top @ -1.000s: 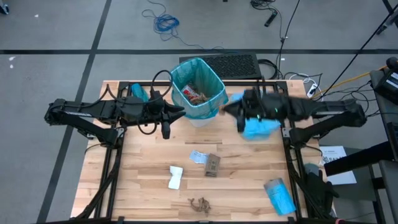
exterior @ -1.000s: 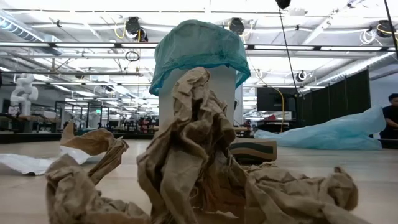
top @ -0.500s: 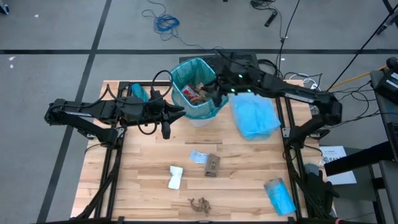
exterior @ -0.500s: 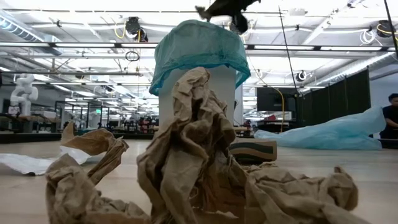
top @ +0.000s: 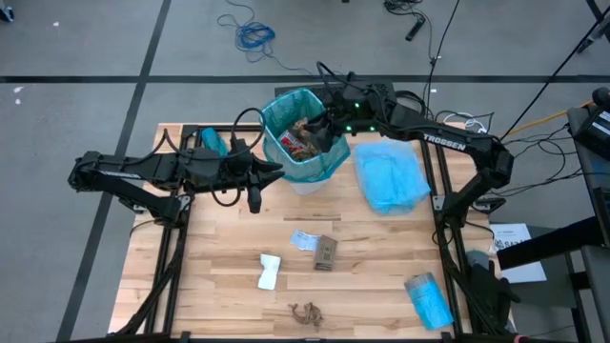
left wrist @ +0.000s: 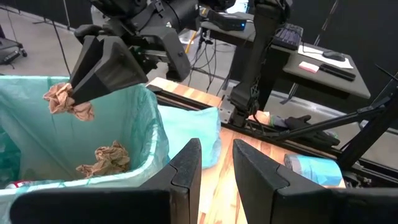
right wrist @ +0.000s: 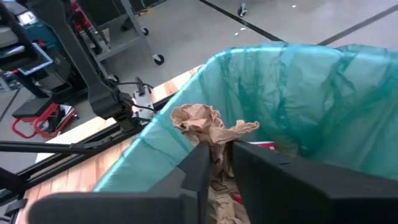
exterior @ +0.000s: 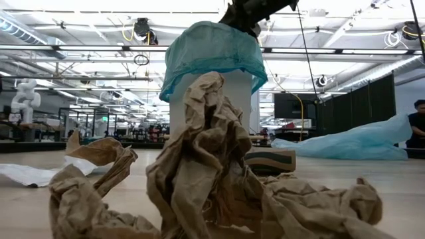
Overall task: Place trash/remove bag and relplace
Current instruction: Put the brown paper into the blue trash bag inside the white trash bin, then put the white paper into the blue trash bag inside the white trash bin
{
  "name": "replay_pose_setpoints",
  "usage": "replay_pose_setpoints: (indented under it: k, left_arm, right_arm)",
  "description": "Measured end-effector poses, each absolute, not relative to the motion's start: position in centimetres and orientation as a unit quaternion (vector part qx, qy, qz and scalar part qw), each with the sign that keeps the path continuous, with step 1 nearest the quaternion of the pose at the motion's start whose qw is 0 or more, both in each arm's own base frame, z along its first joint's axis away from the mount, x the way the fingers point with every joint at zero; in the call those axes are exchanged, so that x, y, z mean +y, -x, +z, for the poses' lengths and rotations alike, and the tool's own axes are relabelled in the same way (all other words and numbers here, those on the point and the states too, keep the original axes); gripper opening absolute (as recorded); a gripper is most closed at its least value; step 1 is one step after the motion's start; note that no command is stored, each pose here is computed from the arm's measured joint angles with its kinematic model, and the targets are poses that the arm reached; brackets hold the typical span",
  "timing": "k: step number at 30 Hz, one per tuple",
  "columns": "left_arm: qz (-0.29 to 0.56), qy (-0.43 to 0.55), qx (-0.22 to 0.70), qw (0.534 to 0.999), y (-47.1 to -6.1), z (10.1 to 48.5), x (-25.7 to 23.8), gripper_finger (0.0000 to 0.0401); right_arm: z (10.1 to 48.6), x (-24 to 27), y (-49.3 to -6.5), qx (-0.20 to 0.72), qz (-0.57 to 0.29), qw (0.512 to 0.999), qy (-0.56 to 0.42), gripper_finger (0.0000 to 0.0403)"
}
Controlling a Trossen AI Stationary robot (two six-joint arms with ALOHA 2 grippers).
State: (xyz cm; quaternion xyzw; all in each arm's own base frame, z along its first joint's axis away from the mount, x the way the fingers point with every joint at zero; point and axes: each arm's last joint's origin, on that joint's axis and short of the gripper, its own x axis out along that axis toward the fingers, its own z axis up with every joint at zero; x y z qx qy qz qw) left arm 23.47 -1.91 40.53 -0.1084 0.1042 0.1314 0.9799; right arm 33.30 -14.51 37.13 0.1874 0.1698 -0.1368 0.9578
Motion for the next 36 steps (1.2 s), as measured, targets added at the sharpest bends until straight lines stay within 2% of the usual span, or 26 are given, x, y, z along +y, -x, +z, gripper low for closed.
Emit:
replay_pose_setpoints:
  k: [8, 20, 28, 36]
  left_arm:
    - [0.132, 0.106, 0.112, 0.979, -23.4, 40.4, -1.9, 0.0088]
    - [0.141, 0.107, 0.120, 0.977, -23.4, 40.2, -1.9, 0.0088]
    - [0.124, 0.144, 0.227, 0.955, -22.8, 38.1, -2.8, 0.0088]
    - [0.087, 0.152, 0.333, 0.926, -24.5, 34.7, -5.1, 0.0088]
  right_arm:
    - [37.2, -14.5, -33.3, 0.168, -0.128, 0.960, -0.186, 0.0106]
    - [37.3, -14.3, -33.3, 0.170, -0.111, 0.962, -0.185, 0.0117]
    - [39.7, -10.6, -31.3, 0.176, -0.010, 0.964, -0.202, 0.0116]
    - [43.1, -5.4, -27.9, 0.150, -0.038, 0.977, -0.148, 0.0116]
